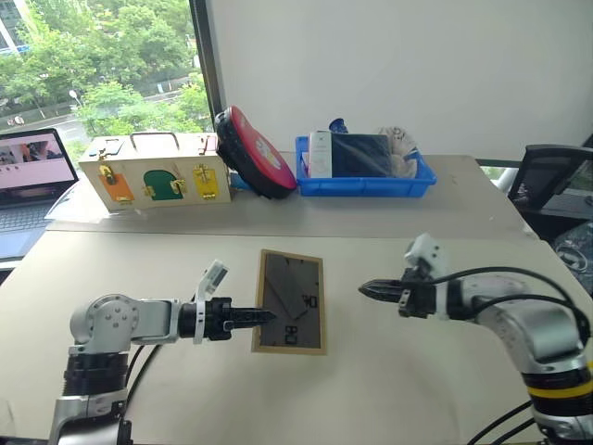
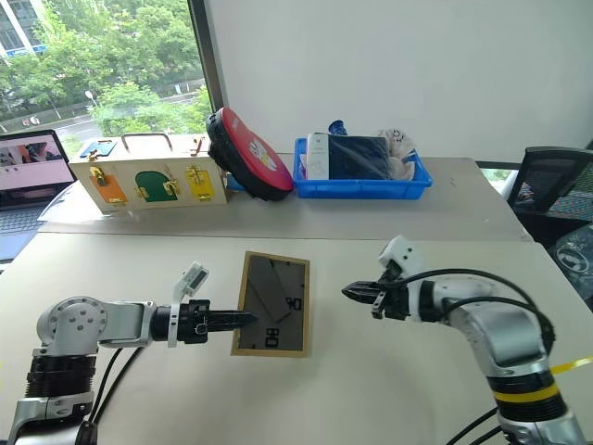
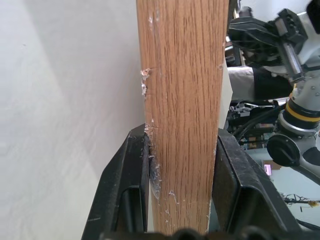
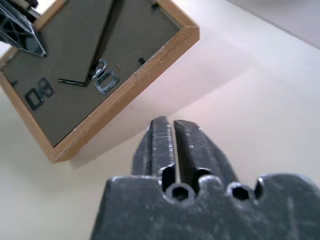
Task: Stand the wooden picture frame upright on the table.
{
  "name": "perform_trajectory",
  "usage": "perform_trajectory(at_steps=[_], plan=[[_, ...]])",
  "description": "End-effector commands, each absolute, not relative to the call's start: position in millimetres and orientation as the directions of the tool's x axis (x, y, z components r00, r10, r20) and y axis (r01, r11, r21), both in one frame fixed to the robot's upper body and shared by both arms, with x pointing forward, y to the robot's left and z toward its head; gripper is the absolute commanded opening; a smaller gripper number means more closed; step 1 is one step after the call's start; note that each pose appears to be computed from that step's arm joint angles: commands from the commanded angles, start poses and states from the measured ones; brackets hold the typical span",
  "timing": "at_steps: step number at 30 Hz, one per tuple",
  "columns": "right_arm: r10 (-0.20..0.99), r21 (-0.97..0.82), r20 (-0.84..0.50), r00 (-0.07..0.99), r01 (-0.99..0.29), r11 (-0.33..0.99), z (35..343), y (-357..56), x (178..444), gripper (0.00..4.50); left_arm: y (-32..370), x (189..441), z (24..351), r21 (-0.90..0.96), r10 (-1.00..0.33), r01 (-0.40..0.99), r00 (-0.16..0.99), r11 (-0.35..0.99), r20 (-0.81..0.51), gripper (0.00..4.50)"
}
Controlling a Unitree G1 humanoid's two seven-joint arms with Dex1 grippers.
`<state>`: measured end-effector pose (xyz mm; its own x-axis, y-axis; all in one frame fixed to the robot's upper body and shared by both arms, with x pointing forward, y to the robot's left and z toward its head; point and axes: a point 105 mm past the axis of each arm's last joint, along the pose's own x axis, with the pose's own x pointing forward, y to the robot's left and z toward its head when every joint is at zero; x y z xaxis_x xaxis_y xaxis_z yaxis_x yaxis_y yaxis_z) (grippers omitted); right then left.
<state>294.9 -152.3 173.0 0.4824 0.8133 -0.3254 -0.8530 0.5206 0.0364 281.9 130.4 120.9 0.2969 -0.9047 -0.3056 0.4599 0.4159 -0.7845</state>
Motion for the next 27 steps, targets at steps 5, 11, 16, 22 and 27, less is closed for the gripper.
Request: perform_trajectory(at_steps=[5,11,16,22,27], plan=[[0.909,0.118,-0.191,0.371,-0.911,0.396,216,-116,275,3.14,107,286,145,-0.819,-0.955,0.503,0.241,0.277,-0.174,1.19],[0.902,0.144,-0.178,0.394,-0.896,0.420,215,-103,290,4.42,94,276,161,-0.836,-0.984,0.527,0.161,0.152,-0.077,1.19],[0.904,0.157,-0.202,0.377,-0.899,0.409,213,-101,294,4.42,91,270,163,-0.832,-0.986,0.534,0.143,0.149,-0.085,1.19],[0.935,0.185,-0.221,0.278,-0.929,0.320,209,-88,289,4.42,86,268,167,-0.831,-0.989,0.539,0.129,0.134,-0.076,1.19],[0.952,0.201,-0.236,0.195,-0.949,0.244,205,-76,281,4.42,84,267,168,-0.834,-0.989,0.536,0.127,0.131,-0.074,1.19]])
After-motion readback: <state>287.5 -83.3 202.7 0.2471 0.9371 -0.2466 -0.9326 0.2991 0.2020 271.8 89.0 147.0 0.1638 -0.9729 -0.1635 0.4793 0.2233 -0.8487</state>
